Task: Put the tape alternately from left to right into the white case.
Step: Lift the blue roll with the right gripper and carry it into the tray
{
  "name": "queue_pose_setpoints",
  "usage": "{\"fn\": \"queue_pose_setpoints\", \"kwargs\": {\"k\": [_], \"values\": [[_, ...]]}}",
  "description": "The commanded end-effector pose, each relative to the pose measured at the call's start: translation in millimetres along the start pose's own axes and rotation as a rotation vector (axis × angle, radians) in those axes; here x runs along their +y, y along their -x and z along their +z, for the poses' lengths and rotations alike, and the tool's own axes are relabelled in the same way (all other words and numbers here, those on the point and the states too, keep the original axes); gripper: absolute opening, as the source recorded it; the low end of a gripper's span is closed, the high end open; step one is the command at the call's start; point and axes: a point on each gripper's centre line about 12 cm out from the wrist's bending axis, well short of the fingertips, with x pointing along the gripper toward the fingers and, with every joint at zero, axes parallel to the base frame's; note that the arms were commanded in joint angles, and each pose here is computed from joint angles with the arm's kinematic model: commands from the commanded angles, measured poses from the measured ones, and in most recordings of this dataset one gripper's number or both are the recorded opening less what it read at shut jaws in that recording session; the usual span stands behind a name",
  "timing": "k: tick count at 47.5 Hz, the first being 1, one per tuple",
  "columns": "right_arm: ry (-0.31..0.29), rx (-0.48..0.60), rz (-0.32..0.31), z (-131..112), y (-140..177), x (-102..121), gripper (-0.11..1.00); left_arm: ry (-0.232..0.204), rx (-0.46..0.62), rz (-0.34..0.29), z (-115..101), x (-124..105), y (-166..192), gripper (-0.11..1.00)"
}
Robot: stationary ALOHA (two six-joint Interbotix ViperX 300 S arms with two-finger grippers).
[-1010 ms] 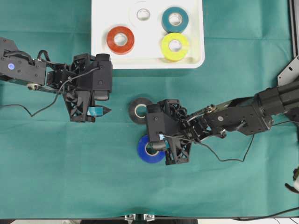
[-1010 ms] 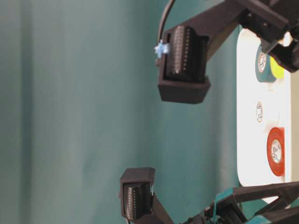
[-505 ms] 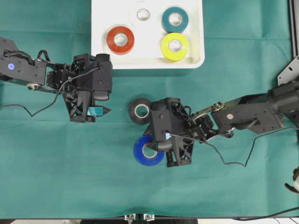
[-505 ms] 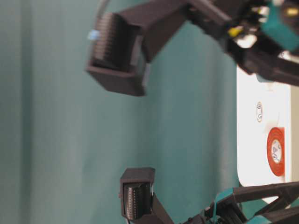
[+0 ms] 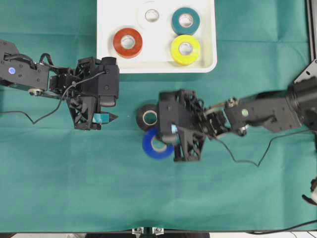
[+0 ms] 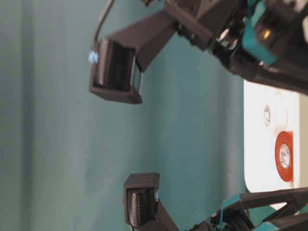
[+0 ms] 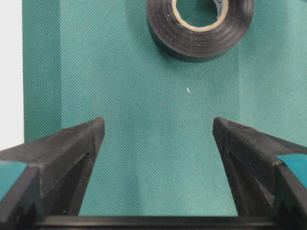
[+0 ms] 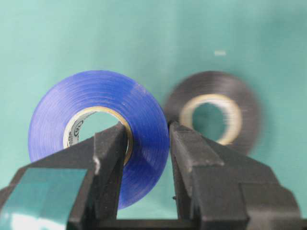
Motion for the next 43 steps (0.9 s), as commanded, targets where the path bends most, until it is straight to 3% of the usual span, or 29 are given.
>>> {"fn": "queue_pose_setpoints", "kwargs": {"k": [1,28,43], "values": [[-0.015,-0.061,-0.001,21.1,10.5,-6.5,0.27,-0.004,-0.021,-0.004,1.9,-1.7,5.9,0.75],[-0.041,-0.113,-0.184,45.9,16.9,-101.6,0.27,-0.002,-0.024,-0.003,2.5,-1.2,6.8,0.75],[-0.026,-0.145,-0.263,60.5,26.0,-139.0,0.27,-0.002,-0.02,-0.003,1.3,-1.1,5.8,0.75]]}}
